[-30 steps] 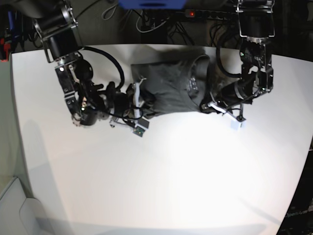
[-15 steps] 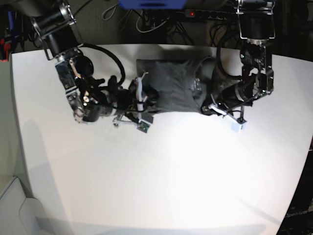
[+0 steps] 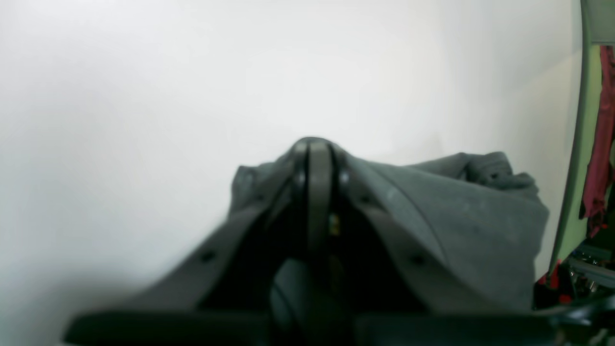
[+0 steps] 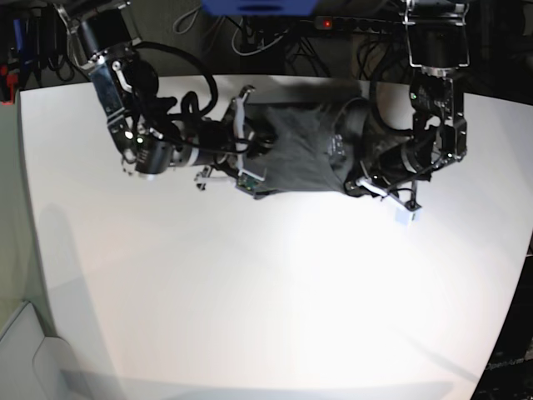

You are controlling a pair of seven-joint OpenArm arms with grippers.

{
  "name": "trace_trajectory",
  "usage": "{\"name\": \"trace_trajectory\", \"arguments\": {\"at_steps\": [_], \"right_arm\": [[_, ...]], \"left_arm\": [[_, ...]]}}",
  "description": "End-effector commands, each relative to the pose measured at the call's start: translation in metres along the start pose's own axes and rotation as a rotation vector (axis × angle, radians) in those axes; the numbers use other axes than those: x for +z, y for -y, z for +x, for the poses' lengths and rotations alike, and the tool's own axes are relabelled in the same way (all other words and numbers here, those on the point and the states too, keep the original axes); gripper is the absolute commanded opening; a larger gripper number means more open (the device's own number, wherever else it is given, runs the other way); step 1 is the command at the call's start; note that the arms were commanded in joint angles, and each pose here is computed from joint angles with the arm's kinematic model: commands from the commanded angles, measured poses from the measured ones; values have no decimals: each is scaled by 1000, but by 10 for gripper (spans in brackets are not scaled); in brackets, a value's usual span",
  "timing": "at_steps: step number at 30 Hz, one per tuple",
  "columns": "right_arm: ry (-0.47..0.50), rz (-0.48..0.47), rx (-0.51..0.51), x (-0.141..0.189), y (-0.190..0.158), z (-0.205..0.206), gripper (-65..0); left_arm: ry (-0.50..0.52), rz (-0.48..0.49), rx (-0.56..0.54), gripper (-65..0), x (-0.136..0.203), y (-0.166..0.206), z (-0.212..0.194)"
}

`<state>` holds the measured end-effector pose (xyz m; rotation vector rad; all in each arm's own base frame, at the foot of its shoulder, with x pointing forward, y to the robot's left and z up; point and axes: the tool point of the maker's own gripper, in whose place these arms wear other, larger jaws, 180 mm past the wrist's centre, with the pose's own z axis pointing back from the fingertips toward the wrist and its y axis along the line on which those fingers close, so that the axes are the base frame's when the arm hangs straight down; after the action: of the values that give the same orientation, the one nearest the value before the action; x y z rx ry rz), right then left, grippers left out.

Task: Layout the t-shirt on the table in an organized manner, then fold the t-shirt properly
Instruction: 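Hold the bundle with both grippers and rotate it on the table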

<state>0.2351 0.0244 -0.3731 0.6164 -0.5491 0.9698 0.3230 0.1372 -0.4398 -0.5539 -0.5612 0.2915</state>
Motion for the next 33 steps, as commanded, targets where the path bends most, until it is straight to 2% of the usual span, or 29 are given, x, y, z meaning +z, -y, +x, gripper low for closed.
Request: {"name": "trace_trajectory", "arguments": {"at_steps": [1, 7, 19, 21, 25, 28, 33], "right_arm": [[31, 4, -1, 0, 4, 8, -562], [23, 19, -82, -12, 13, -13, -562], [3, 22, -137, -17, 20, -31, -562], [24, 5, -107, -10, 22, -21, -562], [101, -34, 21, 15, 16, 13, -562], [74, -63, 92, 29, 14, 21, -562], [68, -75, 129, 35, 9, 26, -562]], "left_arm": [[-40, 97, -20, -637, 4, -21, -6], [-40, 98, -21, -637, 4, -22, -6], [-32, 107, -29, -636, 8, -26, -1], [-31, 99, -25, -635, 9, -24, 0], [13, 76, -60, -633, 14, -10, 17], [50, 58, -92, -632, 20, 2, 29], [104, 33, -136, -630, 29, 19, 45]]}}
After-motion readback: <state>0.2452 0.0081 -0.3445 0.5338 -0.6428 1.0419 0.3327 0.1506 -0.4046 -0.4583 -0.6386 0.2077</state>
